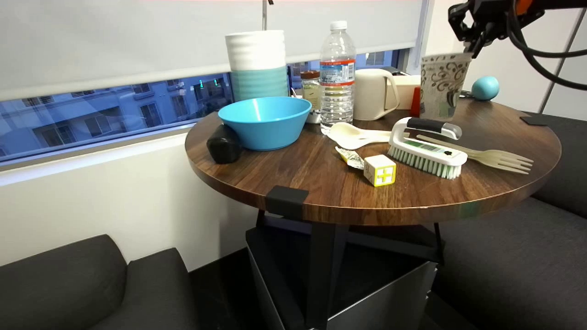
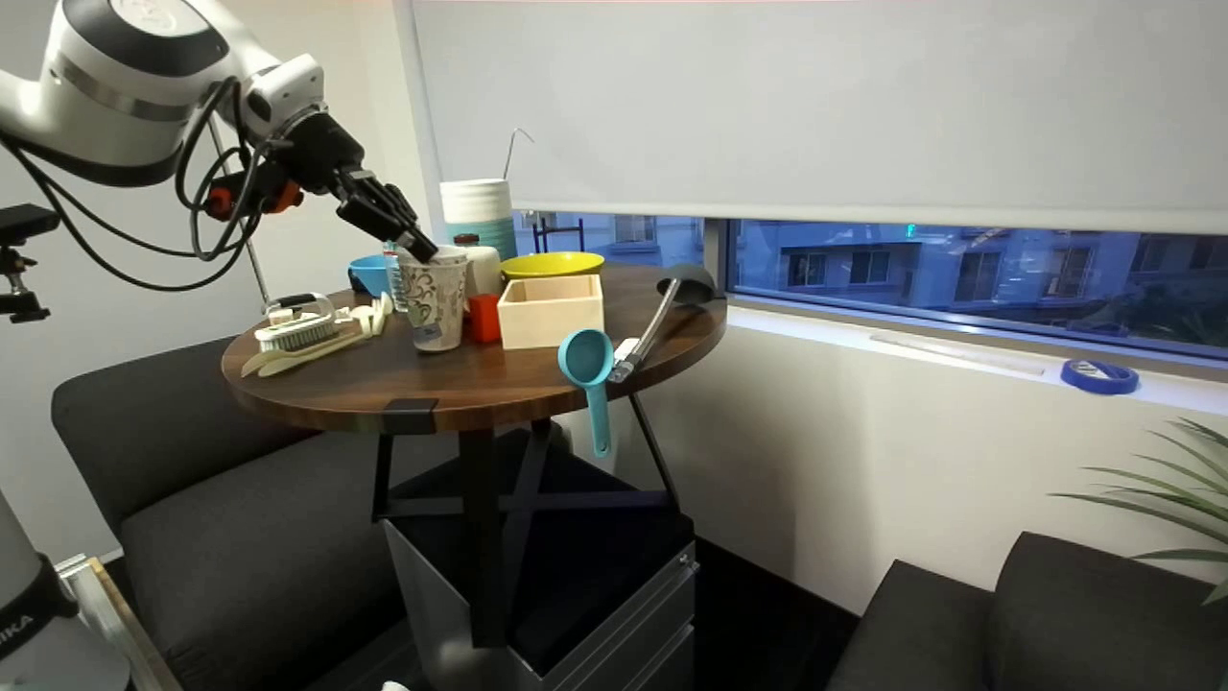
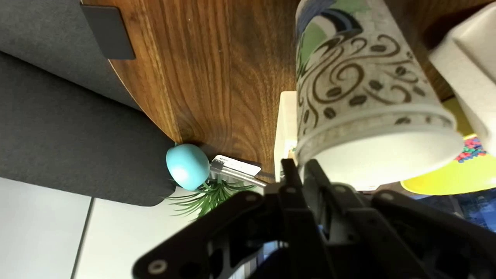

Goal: Stack up the cups then turn them upright

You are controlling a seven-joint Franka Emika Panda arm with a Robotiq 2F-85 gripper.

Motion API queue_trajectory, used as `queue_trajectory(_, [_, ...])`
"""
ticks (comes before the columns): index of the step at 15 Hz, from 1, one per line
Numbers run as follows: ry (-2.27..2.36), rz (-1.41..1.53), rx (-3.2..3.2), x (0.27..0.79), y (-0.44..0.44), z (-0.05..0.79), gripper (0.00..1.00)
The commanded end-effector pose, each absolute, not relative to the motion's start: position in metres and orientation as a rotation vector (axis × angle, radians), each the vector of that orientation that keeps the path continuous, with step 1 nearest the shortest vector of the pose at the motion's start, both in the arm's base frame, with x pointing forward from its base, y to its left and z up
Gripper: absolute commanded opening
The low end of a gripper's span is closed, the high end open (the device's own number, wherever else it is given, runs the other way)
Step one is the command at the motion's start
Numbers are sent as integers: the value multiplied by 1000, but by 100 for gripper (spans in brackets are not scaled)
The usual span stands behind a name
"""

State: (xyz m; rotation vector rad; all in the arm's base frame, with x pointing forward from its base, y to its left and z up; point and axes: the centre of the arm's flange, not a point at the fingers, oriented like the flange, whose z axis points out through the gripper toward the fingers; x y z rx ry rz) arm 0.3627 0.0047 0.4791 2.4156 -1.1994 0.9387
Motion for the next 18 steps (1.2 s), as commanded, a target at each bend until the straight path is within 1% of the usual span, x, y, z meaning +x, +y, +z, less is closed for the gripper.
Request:
queue_trajectory(1, [-1177,964,2432,353,-2,486,43])
queue_trajectory(7, [-1222,931,2543,333,-39,538,84])
queue_trajectory(9, [-1261,869,2661,325,-50,555,98])
queue_trajectory(11, [-1261,822,2788,320,-57,566,100])
queue_trajectory(18, [-1153,622,3057,310,-59,585,100])
